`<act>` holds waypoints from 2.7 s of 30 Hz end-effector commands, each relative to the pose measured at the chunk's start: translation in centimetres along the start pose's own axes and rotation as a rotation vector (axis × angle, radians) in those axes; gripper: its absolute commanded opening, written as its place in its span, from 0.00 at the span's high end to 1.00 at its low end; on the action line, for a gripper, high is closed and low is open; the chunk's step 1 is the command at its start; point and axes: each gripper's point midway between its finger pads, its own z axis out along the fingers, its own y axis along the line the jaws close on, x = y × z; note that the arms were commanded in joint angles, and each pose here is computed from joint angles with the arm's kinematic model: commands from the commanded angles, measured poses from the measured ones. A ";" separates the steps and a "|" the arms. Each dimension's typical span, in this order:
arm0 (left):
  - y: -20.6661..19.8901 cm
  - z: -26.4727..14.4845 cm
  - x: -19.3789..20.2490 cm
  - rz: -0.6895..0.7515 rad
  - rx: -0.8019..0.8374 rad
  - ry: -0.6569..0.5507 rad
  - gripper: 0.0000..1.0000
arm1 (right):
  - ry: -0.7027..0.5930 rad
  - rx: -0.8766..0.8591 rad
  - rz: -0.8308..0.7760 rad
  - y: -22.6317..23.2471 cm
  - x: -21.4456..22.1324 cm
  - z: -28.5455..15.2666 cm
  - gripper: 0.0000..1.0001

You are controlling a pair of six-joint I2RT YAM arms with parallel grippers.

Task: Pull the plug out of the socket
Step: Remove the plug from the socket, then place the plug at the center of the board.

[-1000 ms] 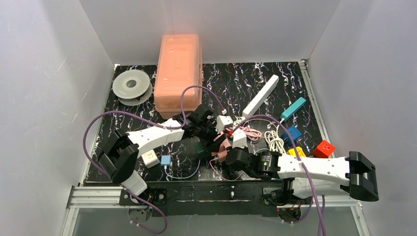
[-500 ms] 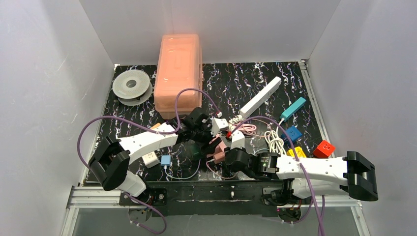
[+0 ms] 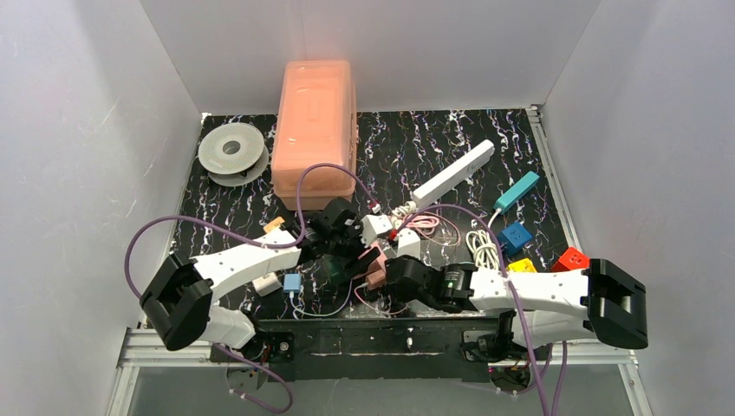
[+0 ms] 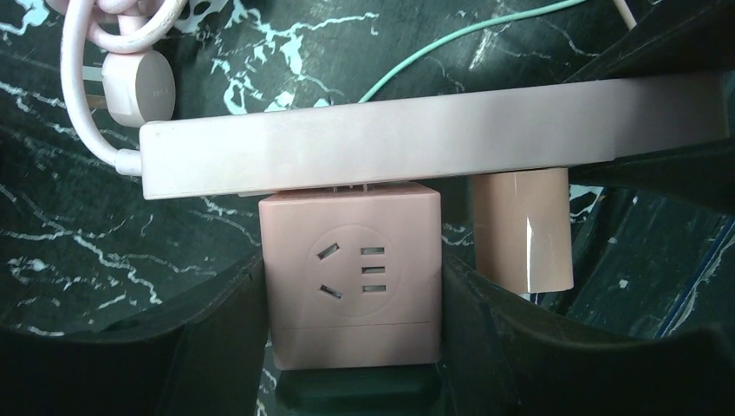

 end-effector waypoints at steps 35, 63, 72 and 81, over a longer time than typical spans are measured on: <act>4.0 -4.9 0.9 0.186 -0.112 0.031 1.00 | -0.025 0.388 0.220 -9.0 0.0 -1.4 0.99; 2.0 -8.4 -5.6 0.252 0.030 -0.160 0.02 | -0.067 0.118 0.250 -6.4 -0.4 -3.3 0.99; -2.8 -9.6 -13.1 0.124 0.343 -0.371 0.02 | -0.118 -0.001 0.221 -3.8 -2.4 -3.1 0.99; -6.7 -3.1 -12.7 0.090 0.440 -0.328 0.02 | -0.155 -0.037 0.243 -3.0 -3.3 -3.0 0.99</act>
